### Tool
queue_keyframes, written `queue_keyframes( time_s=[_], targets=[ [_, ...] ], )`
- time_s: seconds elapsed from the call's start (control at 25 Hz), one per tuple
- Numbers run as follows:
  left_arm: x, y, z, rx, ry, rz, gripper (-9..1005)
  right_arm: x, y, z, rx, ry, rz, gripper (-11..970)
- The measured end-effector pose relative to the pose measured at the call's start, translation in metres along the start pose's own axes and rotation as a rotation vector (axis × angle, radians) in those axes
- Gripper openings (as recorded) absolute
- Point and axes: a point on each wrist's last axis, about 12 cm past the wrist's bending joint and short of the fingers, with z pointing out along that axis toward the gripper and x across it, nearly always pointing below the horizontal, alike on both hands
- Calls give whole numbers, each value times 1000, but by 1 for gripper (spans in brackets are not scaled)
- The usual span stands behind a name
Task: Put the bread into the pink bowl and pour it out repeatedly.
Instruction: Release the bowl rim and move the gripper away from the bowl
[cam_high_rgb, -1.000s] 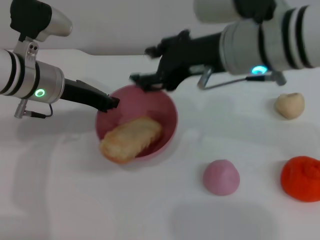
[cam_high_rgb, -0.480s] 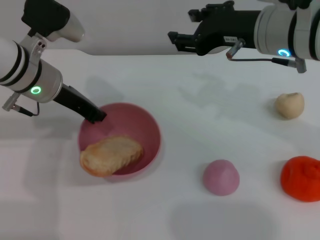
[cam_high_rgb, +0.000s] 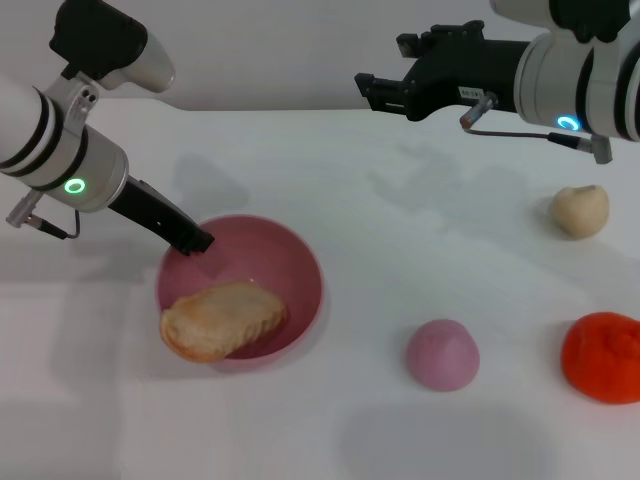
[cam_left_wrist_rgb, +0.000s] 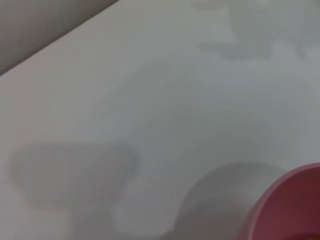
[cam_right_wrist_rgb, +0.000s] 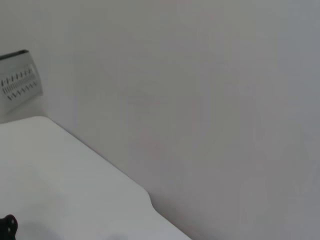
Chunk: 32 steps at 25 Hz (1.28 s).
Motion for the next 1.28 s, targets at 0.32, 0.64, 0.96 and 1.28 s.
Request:
queue_keyframes(
  time_s=[0.32, 0.64, 0.96, 1.28],
  targets=[
    [1, -3, 3, 9, 11, -6, 131, 4, -1, 0, 5, 8, 7, 647],
    [3, -5, 6, 19, 18, -11, 134, 7, -2, 0, 7, 14, 13, 646],
    [3, -3, 7, -2, -1, -34, 136, 10, -2, 0, 6, 23, 18, 646],
    [-3, 1, 3, -40, -46, -38, 412, 16, -2, 1, 6, 39, 28, 646]
  ],
)
